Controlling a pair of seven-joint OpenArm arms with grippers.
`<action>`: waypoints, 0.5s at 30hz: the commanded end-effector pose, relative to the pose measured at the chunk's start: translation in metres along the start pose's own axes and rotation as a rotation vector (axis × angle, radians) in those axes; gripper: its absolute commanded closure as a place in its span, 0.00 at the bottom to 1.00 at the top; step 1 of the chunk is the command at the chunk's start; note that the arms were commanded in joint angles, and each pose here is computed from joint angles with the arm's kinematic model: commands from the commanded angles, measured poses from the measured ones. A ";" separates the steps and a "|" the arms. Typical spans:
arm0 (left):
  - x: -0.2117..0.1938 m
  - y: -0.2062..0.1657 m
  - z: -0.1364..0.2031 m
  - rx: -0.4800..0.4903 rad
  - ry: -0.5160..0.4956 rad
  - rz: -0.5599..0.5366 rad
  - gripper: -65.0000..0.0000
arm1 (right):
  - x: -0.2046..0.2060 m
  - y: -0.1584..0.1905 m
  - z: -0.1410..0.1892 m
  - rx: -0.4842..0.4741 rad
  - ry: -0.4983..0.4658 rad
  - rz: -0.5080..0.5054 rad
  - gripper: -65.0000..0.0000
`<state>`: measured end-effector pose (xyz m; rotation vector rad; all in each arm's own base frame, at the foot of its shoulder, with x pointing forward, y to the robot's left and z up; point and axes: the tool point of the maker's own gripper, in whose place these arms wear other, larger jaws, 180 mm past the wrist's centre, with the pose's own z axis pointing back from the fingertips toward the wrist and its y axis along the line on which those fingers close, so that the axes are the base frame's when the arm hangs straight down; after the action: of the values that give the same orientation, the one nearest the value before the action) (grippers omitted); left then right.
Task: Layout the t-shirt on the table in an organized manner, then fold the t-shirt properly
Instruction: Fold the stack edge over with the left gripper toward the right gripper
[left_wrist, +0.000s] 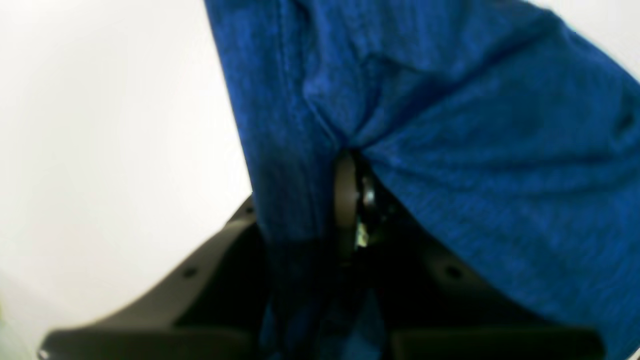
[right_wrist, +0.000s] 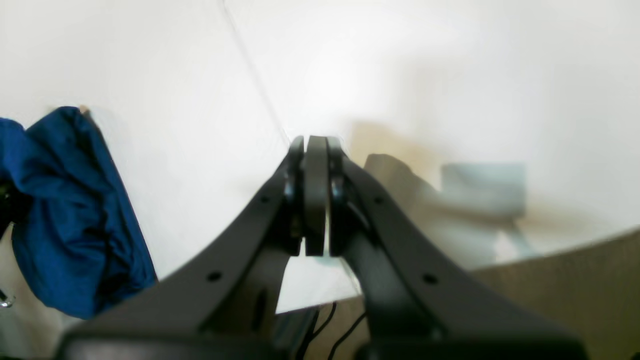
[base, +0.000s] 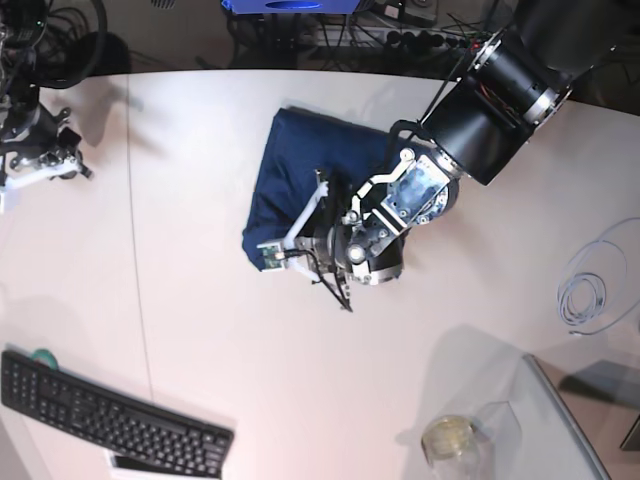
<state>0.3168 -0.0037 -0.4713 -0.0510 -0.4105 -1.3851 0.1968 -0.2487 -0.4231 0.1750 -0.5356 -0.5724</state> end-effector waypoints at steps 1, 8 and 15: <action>0.011 0.008 0.000 0.010 -0.016 0.016 1.00 | 0.011 -0.006 0.006 -0.008 -0.037 0.006 1.00; 0.049 -0.018 -0.019 -0.079 -0.042 0.061 1.00 | 0.012 -0.026 0.013 -0.047 -0.061 -0.060 1.00; 0.066 -0.023 -0.026 -0.130 -0.072 0.198 1.00 | 0.011 -0.029 0.014 -0.052 -0.070 -0.085 1.00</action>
<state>0.3059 -0.0768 -0.4829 -0.2557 -0.3639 -1.2057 0.1776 -0.2742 -0.4233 0.1348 -0.5460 -0.6894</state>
